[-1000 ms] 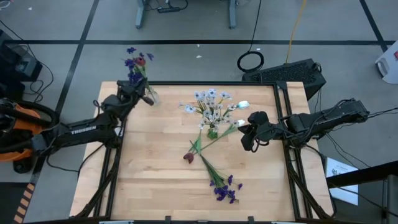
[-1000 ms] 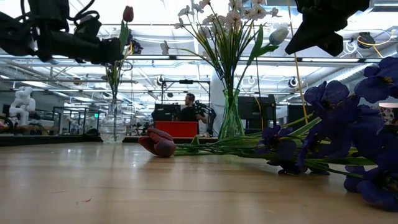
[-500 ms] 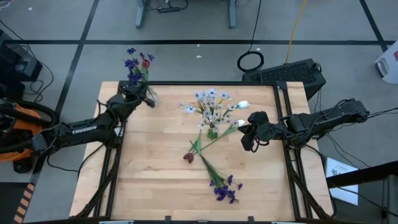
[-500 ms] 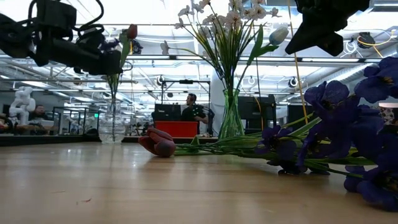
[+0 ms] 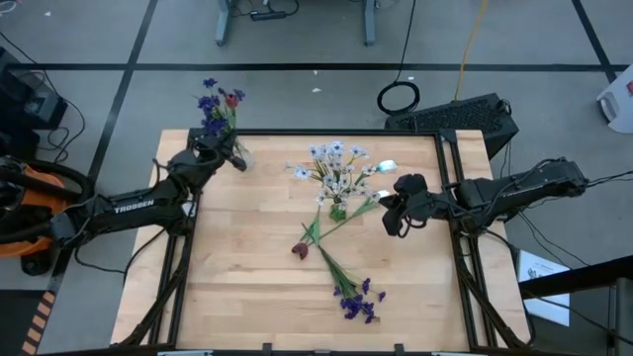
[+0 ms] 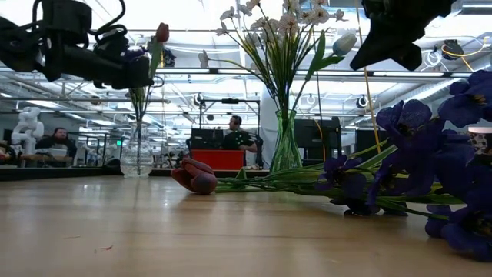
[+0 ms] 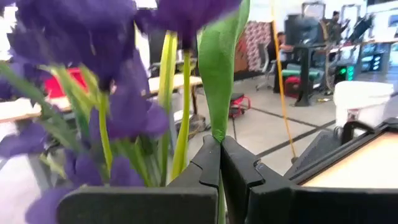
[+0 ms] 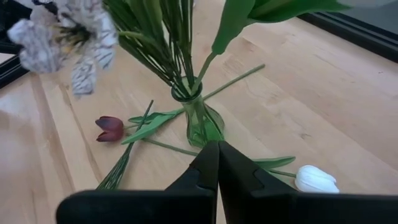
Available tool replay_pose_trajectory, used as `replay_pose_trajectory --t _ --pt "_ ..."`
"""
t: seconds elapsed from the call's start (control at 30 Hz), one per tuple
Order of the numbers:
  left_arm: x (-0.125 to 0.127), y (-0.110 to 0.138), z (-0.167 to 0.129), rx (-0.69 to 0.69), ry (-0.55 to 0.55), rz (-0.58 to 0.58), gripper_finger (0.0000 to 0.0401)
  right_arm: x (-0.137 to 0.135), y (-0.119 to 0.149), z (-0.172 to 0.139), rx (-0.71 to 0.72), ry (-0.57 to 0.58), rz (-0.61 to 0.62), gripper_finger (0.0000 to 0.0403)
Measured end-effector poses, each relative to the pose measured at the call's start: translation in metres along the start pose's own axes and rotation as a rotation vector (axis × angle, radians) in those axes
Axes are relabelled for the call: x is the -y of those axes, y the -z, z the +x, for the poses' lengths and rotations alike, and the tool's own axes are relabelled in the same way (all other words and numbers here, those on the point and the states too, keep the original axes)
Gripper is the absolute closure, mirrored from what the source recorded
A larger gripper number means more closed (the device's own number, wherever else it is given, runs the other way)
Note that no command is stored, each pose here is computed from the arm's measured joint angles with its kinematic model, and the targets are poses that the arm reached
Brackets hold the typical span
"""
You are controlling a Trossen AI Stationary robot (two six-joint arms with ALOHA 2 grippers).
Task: Sort flowers into vase by color
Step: Put the bottom dark red flower into the transparent vase
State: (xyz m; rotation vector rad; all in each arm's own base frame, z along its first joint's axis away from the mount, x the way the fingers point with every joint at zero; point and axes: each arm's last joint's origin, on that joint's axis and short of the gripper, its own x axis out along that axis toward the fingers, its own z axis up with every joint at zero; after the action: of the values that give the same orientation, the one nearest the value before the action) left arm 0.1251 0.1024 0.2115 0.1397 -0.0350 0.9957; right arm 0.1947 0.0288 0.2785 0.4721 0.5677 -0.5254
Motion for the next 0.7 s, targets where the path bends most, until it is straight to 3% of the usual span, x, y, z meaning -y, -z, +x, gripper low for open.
replay_pose_trajectory --t 0.7 --pt "0.002 0.012 -0.001 -0.113 0.042 0.042 0.0397 0.0 0.0 0.0 0.0 0.001 0.001 0.0403"
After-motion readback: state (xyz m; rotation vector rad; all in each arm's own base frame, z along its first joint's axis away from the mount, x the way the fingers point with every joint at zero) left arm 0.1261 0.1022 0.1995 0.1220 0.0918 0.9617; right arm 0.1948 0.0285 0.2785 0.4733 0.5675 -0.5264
